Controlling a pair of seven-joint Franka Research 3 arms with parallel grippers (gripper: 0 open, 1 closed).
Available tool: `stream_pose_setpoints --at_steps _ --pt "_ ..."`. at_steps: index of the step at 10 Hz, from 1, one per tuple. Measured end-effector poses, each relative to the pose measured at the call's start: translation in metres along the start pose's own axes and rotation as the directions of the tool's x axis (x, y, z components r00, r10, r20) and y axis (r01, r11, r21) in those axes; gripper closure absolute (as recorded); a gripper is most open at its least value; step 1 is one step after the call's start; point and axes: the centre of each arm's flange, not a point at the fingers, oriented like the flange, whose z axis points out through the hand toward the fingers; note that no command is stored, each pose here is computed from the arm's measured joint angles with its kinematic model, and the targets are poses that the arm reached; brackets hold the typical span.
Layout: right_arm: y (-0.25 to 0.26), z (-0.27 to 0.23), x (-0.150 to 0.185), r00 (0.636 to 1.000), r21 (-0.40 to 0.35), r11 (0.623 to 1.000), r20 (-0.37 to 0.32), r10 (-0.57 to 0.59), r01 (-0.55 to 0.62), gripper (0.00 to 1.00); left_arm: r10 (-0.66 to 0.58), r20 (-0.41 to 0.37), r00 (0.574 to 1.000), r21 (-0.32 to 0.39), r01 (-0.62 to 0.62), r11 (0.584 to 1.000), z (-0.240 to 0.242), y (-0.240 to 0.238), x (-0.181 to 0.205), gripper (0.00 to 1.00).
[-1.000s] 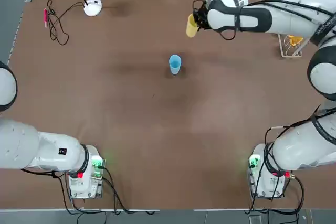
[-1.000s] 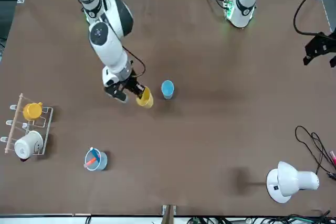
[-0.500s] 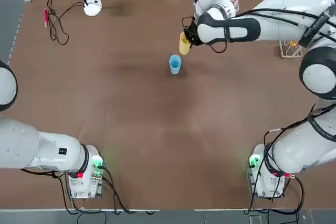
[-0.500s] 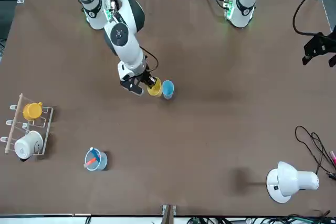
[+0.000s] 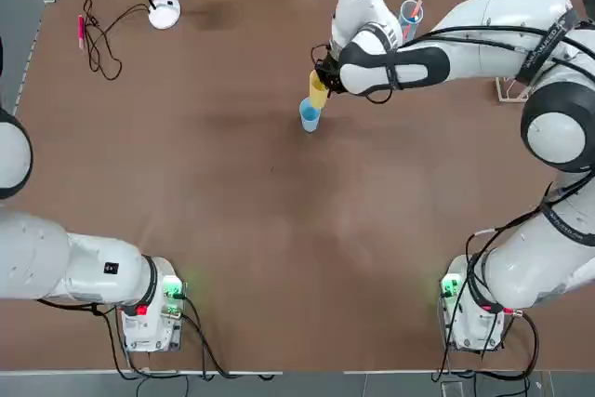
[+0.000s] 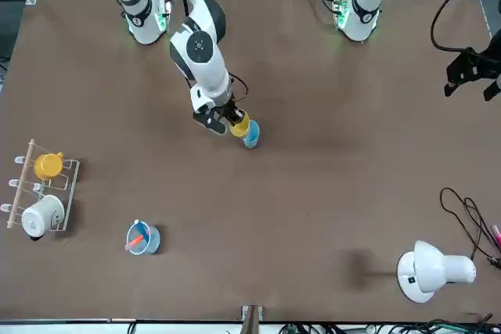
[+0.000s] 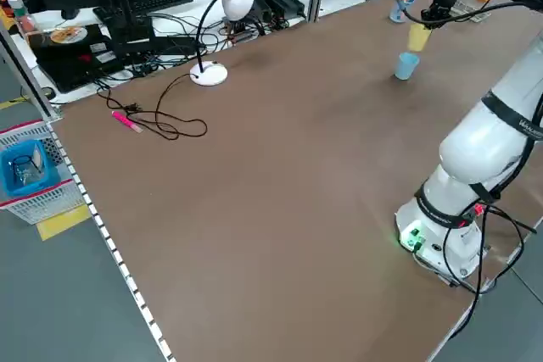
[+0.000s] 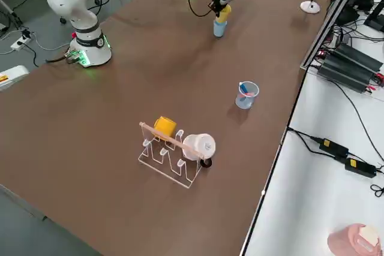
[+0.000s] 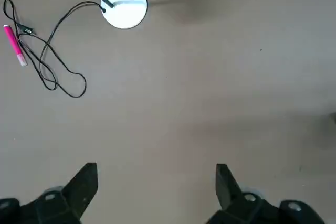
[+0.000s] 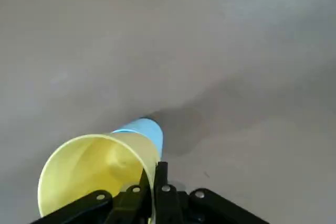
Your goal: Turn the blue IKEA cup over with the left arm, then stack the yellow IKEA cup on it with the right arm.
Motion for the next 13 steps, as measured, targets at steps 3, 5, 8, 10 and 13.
stream_pose_setpoints --at_steps 3,5,8,10,13 --pt "-0.003 0.010 0.000 1.000 -0.013 1.000 -0.015 0.009 -0.009 0.96 -0.001 0.000 1.000 0.000 0.001 1.000 0.000 -0.001 0.000 0.01" --pt "-0.005 0.026 0.002 0.999 -0.029 0.999 -0.028 0.021 -0.021 0.96 -0.001 0.000 1.000 0.000 0.001 1.000 0.000 -0.001 0.000 0.01" --pt "-0.009 0.025 0.003 0.999 -0.024 0.999 -0.026 0.024 -0.025 0.96 -0.001 0.000 1.000 0.000 0.001 1.000 0.000 -0.001 0.000 0.01" --pt "-0.010 0.027 0.003 0.999 -0.025 0.999 -0.023 0.038 -0.038 0.96 -0.002 0.000 1.000 0.000 0.002 1.000 0.000 -0.001 0.000 0.01" --pt "-0.017 0.026 -0.016 0.999 -0.021 0.999 -0.011 0.047 -0.047 0.96 -0.003 0.000 1.000 0.000 0.003 1.000 0.000 -0.001 0.000 0.01"
